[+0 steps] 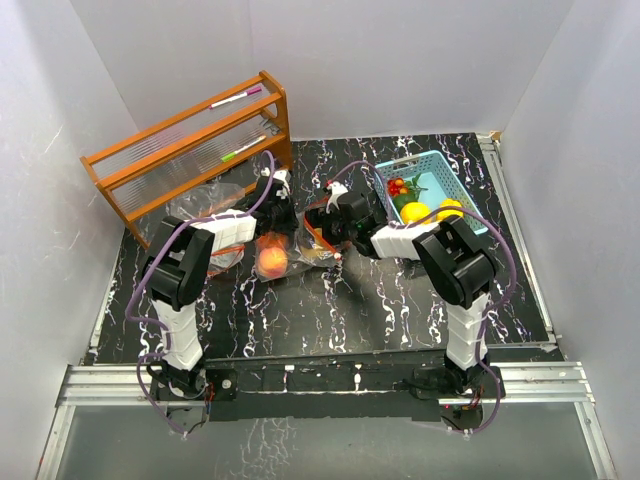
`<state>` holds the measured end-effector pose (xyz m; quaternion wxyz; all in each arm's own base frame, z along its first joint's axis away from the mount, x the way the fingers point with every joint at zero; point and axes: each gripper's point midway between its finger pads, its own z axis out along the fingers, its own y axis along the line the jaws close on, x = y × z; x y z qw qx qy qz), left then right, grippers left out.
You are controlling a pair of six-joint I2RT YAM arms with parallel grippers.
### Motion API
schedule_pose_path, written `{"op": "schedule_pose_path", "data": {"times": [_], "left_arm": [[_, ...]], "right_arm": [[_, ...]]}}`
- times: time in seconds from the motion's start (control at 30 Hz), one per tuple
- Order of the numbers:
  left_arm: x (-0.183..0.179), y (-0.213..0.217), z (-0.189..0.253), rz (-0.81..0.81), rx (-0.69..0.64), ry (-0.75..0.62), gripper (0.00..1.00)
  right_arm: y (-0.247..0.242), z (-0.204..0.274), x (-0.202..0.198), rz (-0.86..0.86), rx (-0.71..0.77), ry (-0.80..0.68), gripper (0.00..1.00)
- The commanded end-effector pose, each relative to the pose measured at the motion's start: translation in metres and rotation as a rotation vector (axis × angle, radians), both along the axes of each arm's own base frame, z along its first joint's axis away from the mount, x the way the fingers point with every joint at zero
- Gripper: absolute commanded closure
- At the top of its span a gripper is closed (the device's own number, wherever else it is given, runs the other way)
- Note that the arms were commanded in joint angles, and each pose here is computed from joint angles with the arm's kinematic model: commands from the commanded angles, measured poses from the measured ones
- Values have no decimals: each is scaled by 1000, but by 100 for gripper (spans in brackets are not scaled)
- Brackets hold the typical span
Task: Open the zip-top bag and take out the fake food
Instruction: Pick up the fake fruit from the zipper food storage bag, then place the fake fruit in the bin.
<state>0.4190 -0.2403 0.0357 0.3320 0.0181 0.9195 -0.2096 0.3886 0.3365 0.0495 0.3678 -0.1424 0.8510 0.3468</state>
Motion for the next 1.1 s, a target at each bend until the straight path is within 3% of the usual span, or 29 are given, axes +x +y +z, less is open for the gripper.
{"op": "schedule_pose_path", "data": {"times": [0.0,0.13,0.23,0.33,0.37,0.6,0.8,0.9,1.07], "left_arm": [[-5,-1,4,-5,-4,10,100],[-2,-4,9,0,-19,1,100],[-1,-6,11,-4,-26,1,100],[-2,-5,13,-2,-32,-5,100],[-3,-5,13,-1,-31,-4,100],[-7,1,14,11,-39,-6,100],[-9,-5,15,-2,-98,-3,100],[-9,-7,18,-8,-113,-11,100],[-5,-7,24,11,-116,-19,100]], "right_arm": [[-12,8,-17,43,-84,-24,2],[-22,-3,-34,67,-149,2,5],[-30,-5,-41,52,-177,3,20],[-38,3,-37,-1,-195,-20,43],[-38,10,-34,-9,-190,-35,45],[-52,94,-4,-81,-100,-180,47],[-126,158,31,-278,-82,-295,45],[-176,167,55,-410,-92,-318,43],[-240,139,101,-594,-113,-253,41]]}}
